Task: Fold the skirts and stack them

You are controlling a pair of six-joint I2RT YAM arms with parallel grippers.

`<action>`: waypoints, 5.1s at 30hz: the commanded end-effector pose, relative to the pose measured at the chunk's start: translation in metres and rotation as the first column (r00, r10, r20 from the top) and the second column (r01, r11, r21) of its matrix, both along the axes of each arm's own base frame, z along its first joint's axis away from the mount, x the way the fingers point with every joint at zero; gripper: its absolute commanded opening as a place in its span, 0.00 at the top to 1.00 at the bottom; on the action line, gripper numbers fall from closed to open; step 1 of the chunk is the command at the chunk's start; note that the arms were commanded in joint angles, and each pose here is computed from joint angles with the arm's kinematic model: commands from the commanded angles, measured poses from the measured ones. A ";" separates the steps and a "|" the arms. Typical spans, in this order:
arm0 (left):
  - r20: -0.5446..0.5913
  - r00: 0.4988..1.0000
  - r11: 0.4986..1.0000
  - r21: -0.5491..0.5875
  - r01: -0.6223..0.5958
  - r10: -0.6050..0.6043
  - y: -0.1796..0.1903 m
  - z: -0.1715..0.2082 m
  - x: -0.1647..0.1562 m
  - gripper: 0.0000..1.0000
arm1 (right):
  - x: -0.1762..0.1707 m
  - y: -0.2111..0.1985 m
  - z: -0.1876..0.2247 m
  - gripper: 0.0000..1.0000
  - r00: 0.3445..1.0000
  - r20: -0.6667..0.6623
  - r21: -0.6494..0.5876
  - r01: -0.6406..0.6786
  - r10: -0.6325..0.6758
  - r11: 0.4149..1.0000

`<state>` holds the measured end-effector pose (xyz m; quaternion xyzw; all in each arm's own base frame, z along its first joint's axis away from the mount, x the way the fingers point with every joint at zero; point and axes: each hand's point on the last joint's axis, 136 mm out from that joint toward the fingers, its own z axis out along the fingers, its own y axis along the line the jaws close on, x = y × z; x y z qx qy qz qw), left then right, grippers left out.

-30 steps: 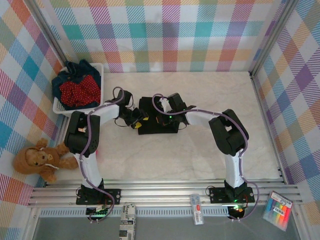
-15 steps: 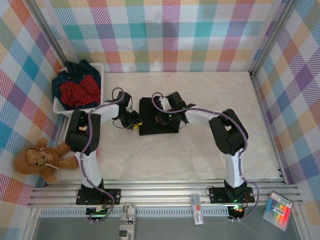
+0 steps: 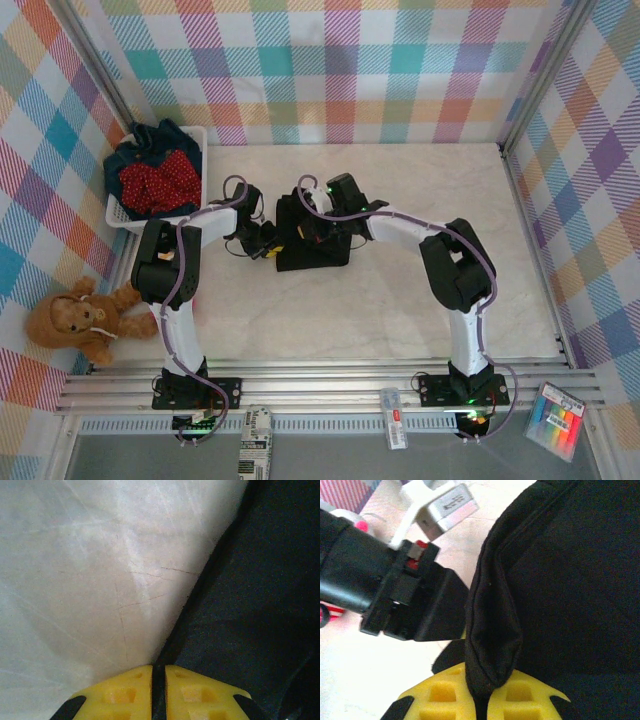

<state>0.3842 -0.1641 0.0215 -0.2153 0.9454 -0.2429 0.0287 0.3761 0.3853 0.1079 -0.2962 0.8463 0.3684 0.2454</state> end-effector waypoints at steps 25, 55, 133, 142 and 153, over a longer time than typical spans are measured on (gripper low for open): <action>0.175 0.984 0.999 0.035 -0.033 0.027 0.034 0.071 -0.001 0.64 | -0.025 -0.019 0.039 0.61 0.994 -0.104 0.062 -0.022 0.028 0.998; 0.019 0.999 0.988 -0.152 -0.037 0.040 -0.067 -0.011 -0.010 0.58 | 0.103 -0.096 -0.078 0.99 0.812 -0.268 -0.399 0.395 -0.518 0.827; 0.188 0.981 0.985 -0.173 -0.019 0.052 -0.030 0.096 -0.030 0.00 | 0.061 -0.077 -0.021 0.58 0.879 -0.286 0.002 0.398 -0.381 0.917; 0.279 0.946 0.985 -0.104 -0.138 0.162 -0.003 0.117 0.038 0.00 | 0.000 -0.040 0.005 0.01 0.938 -0.275 0.142 0.257 -0.212 0.956; 0.154 0.964 0.972 -0.124 -0.198 0.216 -0.004 0.055 0.081 0.00 | -0.024 -0.026 -0.034 0.01 0.924 -0.349 0.113 0.207 -0.156 0.972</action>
